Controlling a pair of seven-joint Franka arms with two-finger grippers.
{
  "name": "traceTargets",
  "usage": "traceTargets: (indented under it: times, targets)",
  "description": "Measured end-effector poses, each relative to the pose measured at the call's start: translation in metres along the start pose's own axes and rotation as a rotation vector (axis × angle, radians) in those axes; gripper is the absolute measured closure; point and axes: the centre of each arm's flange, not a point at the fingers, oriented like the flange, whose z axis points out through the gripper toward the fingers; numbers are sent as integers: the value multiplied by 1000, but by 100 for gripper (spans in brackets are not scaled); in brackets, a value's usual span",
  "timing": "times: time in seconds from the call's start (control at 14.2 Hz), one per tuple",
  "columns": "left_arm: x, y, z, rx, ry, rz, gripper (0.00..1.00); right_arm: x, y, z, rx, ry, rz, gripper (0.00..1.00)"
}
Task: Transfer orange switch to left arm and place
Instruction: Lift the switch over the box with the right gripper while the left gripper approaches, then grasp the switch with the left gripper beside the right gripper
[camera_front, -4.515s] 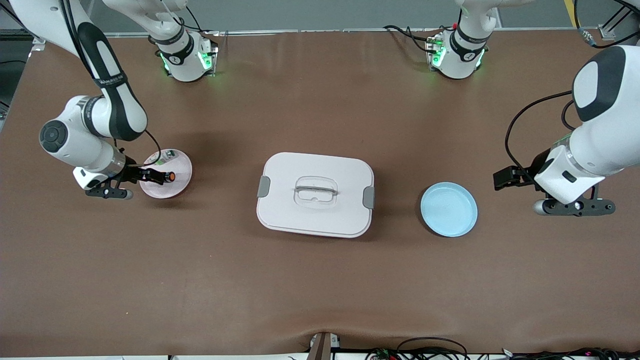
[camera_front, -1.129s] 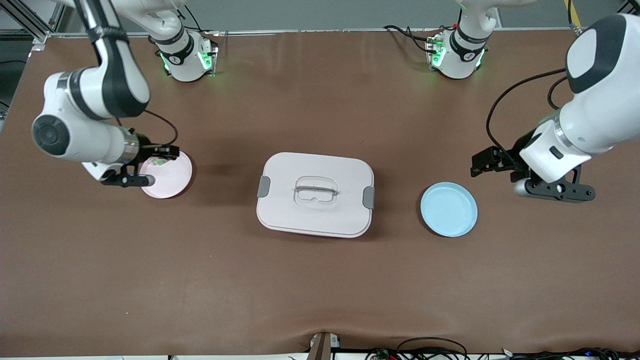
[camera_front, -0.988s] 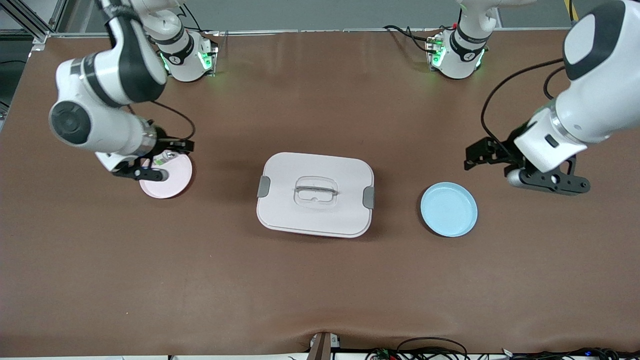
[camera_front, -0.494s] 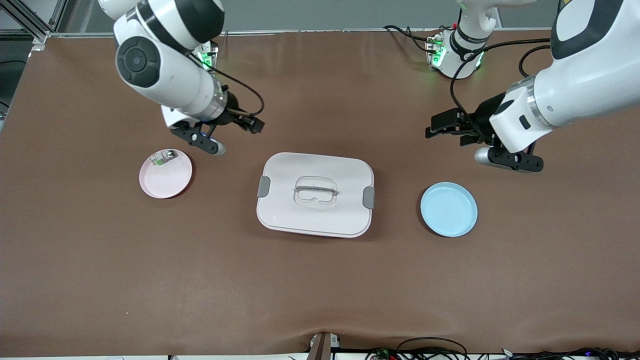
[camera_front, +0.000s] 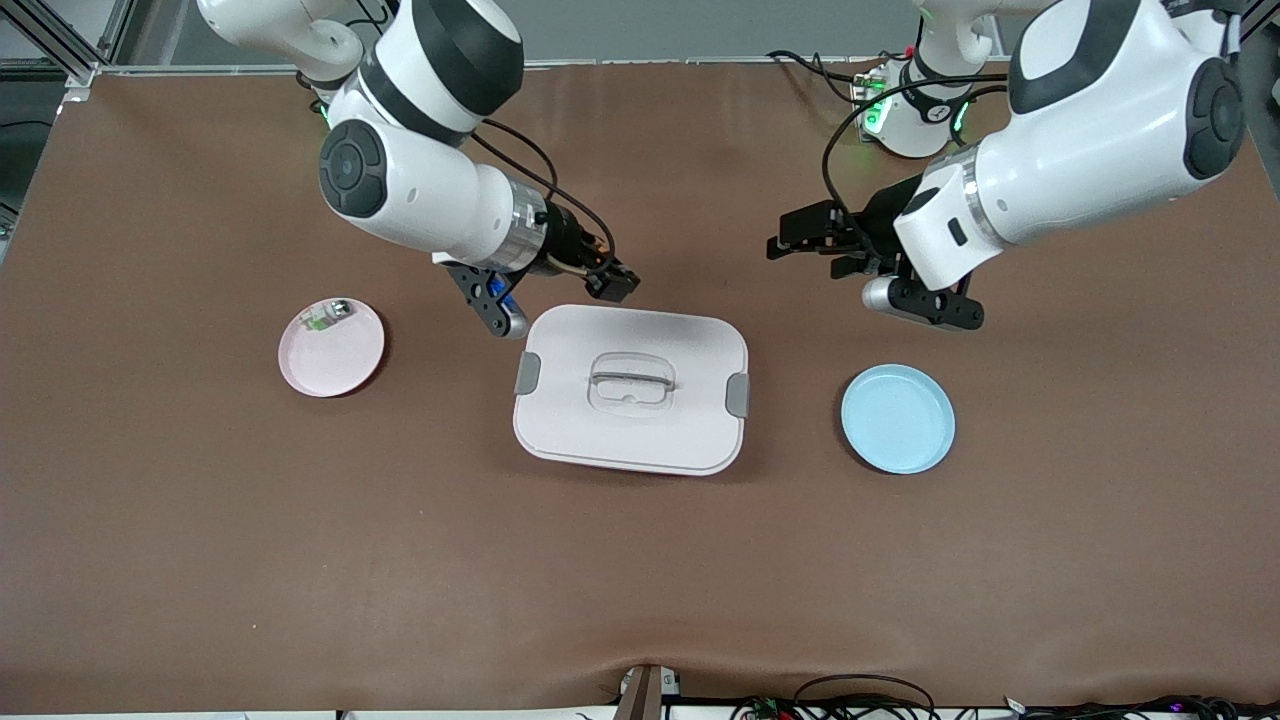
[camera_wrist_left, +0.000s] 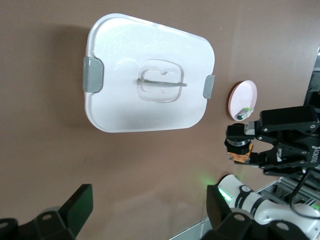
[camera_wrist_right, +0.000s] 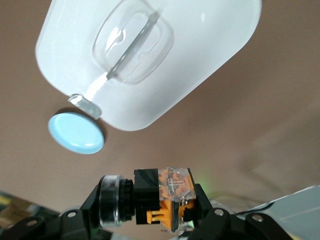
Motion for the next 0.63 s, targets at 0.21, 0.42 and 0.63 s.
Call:
traceTargets:
  times: [0.21, 0.42, 0.63]
  targets:
    - [-13, 4, 21, -19, 58, -7, 0, -3, -10, -2, 86, -113, 74, 27]
    - [-23, 24, 60, -80, 136, -2, 0, 1, -16, 0, 131, -153, 111, 27]
    - [-26, 37, 69, -145, 189, -15, 0, 2, -18, 8, 140, -153, 141, 27]
